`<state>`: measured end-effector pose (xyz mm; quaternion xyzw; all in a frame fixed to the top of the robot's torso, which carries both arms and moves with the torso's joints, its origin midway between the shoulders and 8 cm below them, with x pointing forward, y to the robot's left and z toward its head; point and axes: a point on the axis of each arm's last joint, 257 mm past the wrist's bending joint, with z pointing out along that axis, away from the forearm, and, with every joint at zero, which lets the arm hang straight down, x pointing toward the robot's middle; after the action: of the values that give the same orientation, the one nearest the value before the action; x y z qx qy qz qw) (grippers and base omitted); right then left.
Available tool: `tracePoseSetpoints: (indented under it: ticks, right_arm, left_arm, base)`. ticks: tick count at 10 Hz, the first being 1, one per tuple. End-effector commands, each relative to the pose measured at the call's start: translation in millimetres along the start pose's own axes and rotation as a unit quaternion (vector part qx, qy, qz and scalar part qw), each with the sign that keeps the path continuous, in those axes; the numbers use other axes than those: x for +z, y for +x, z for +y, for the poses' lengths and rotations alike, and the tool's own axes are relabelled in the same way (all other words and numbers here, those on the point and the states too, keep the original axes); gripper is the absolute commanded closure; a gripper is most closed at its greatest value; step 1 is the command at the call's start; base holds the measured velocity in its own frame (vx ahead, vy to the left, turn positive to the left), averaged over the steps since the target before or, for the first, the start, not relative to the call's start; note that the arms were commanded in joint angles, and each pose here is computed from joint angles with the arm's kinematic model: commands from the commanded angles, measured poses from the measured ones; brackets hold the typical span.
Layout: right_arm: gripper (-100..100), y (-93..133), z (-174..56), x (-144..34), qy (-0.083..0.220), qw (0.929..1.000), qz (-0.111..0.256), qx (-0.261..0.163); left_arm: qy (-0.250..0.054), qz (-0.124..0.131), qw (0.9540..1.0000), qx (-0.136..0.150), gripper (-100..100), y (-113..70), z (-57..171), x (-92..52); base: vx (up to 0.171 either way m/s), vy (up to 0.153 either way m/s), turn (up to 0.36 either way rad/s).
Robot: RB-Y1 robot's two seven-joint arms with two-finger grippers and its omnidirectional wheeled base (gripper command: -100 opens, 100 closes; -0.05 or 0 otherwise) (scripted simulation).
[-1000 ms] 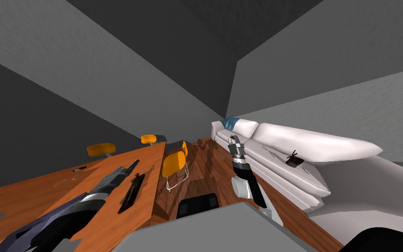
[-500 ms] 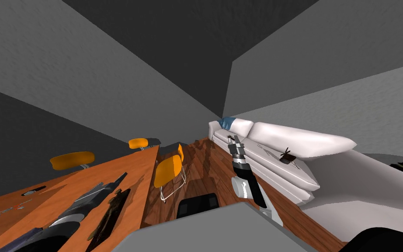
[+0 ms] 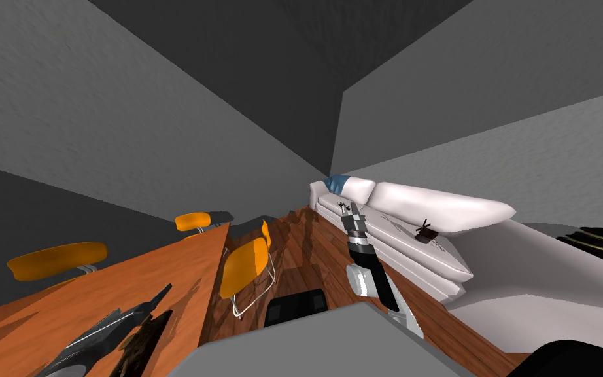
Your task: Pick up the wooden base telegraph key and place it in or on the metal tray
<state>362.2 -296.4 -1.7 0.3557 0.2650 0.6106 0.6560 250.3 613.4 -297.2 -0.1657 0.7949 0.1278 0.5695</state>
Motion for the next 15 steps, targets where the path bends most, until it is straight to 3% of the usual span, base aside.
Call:
tracePoseSetpoints:
  ticks: [1, 2, 6, 10, 11, 12, 13, 14, 15]
  right_arm:
    - [0, 0, 0, 0.0, 0.0, 1.0, 0.0, 0.0]
    - [0, 0, 0, 0.0, 0.0, 1.0, 0.0, 0.0]
    - [0, 0, 0, 0.0, 0.0, 1.0, 0.0, 0.0]
    - [0, 0, 0, 0.0, 0.0, 1.0, 0.0, 0.0]
    - [0, 0, 0, 0.0, 0.0, 1.0, 0.0, 0.0]
    - [0, 0, 0, 0.1, 0.0, 1.0, 0.0, 0.0]
    - [0, 0, 0, 0.0, 0.0, 1.0, 0.0, 0.0]
    - [0, 0, 0, 0.1, 0.0, 1.0, 0.0, 0.0]
    - [0, 0, 0, 0.1, 0.0, 1.0, 0.0, 0.0]
  left_arm:
    - [-0.021, 0.031, 0.9992, 0.015, -100, 28.8, 23, -15.8]
    - [-0.021, 0.031, 0.9992, 0.015, -100, 28.8, 23, -15.8]
    - [-0.061, 0.111, 0.9914, 0.036, -100, 102.9, 60, -57.8]
    - [-0.083, 0.183, 0.9789, 0.035, -100, 174.2, 72, -105.8]
    - [-0.09, 0.217, 0.9717, 0.026, -100, 208.2, 69, -129.3]
    - [-0.092, 0.228, 0.9692, 0.022, -100, 219.9, 66, -137.1]
    - [-0.09, 0.217, 0.9717, 0.025, -100, 213.3, 65, -129.7]
    - [-0.09, 0.219, 0.9712, 0.024, 0, 215.8, 65, -131.1]
    - [-0.097, 0.221, 0.9703, 0.02, -100, 219.3, 68, -125.2]
  base:
    - [0.108, 0.03, -0.082]
    - [0.075, 0.026, -0.024]
    - [0.087, 0.059, -0.054]
    - [0.062, 0.06, -0.019]
    - [-0.02, 0.018, -0.059]
    - [-0.005, 0.005, -0.016]
    - [0.0, 0.0, 0.0]
    - [0.0, 0.0, 0.0]
    - [-0.024, -0.001, -0.111]
